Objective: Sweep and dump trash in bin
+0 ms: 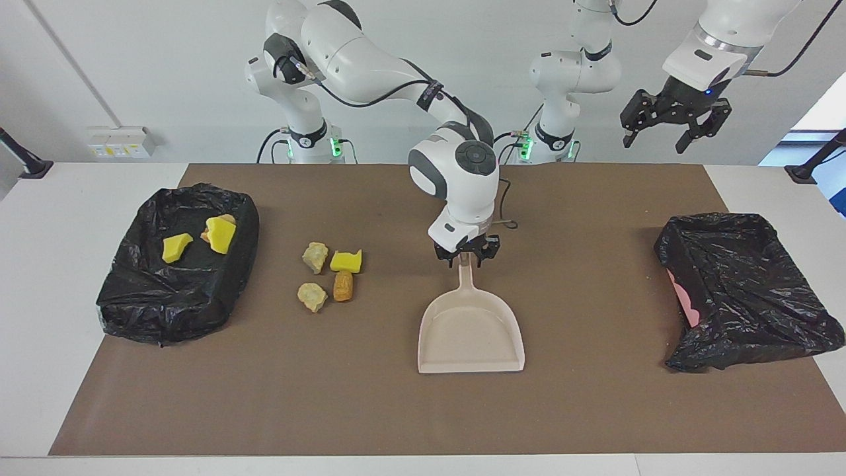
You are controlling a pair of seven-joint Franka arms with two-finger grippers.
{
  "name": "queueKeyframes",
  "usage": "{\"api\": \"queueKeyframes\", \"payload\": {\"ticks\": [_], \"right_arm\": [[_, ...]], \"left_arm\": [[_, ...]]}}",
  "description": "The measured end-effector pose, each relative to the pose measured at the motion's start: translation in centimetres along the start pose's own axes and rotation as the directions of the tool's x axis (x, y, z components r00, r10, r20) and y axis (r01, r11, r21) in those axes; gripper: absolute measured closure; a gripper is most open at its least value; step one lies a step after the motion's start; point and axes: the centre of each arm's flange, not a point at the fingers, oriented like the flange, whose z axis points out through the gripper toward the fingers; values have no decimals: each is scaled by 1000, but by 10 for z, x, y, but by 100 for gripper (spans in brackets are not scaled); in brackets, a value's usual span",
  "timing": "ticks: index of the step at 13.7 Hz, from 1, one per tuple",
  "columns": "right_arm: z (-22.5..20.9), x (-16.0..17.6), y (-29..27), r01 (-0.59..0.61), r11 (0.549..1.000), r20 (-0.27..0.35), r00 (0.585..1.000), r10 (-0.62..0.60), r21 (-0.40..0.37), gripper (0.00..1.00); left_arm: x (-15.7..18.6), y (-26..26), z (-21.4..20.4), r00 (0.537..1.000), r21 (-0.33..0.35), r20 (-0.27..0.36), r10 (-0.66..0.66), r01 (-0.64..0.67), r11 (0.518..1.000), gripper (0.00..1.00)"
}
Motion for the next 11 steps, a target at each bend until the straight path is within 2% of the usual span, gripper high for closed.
{"api": "queueKeyframes", "payload": {"ticks": [1, 2, 4, 6, 11], "right_arm": [[-8, -3, 0, 2, 1000, -1, 1000, -2, -5, 4], [-18, -7, 1, 4, 1000, -2, 1000, -4, -9, 0], [-32, -25, 1, -6, 1000, -1, 1000, 6, -29, 0], [-46, -53, 5, 1, 999, 2, 1000, -1, -46, 0], [-90, -159, 30, 13, 999, 64, 998, -10, -43, 0]], "left_arm": [[0, 5, -1, 1000, 1, -1, 10, -10, 1000, 0], [-1, 11, -1, 1000, 1, -2, 21, -21, 1000, 0], [-1, 19, -2, 999, 2, -9, 36, -36, 999, 0], [3, 24, -4, 998, 4, -42, 44, -44, 999, 0], [29, 35, 15, 993, 2, -118, 22, -22, 1000, 0]]}}
